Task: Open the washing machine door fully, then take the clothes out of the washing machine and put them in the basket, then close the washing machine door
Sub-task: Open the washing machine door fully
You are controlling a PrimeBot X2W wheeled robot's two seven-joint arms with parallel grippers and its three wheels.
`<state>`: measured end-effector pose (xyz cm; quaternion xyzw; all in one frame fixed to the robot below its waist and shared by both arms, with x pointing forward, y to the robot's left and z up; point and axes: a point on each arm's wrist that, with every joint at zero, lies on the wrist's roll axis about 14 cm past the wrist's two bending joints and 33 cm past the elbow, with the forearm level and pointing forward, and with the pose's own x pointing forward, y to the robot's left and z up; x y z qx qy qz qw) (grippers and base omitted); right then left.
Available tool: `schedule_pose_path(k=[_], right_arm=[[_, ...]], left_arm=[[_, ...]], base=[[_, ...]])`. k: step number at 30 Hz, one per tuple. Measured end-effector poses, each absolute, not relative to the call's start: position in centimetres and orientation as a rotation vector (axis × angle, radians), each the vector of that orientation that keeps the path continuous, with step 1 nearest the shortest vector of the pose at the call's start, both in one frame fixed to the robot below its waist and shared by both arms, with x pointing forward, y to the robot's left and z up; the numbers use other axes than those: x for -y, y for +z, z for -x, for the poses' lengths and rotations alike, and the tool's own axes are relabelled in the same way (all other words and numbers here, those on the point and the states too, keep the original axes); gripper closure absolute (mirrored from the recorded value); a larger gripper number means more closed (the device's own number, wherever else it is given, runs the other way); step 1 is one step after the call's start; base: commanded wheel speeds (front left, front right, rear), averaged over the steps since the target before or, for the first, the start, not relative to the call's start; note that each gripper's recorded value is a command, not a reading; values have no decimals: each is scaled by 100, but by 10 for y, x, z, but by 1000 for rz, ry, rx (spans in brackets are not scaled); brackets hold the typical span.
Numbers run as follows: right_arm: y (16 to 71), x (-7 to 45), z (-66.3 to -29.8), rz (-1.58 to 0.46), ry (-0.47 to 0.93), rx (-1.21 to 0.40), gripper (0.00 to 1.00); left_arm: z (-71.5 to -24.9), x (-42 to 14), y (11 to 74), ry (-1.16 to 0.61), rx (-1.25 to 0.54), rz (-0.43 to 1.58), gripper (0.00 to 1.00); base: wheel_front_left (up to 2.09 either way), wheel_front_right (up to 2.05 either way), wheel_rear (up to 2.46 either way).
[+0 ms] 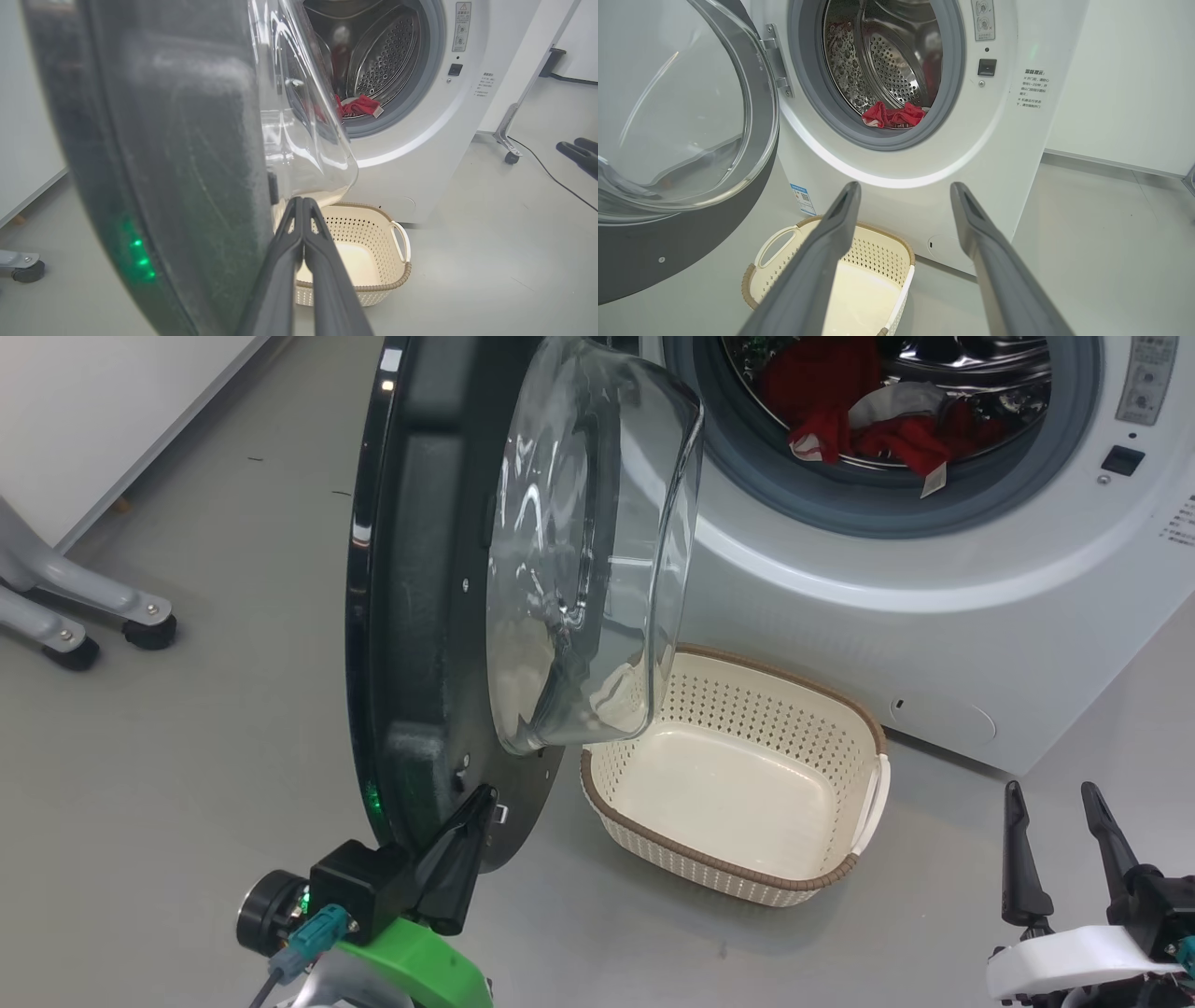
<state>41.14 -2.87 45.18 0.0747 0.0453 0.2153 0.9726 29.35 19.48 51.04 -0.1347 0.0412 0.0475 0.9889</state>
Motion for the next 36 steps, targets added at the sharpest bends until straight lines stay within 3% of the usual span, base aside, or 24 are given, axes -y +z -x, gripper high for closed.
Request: schedule_pose_path(k=[36], right_arm=[[451, 53, -417, -179, 357, -86, 0]], left_arm=[[-278, -324, 487, 495, -49, 153, 100]], base=[[0, 0, 0]])
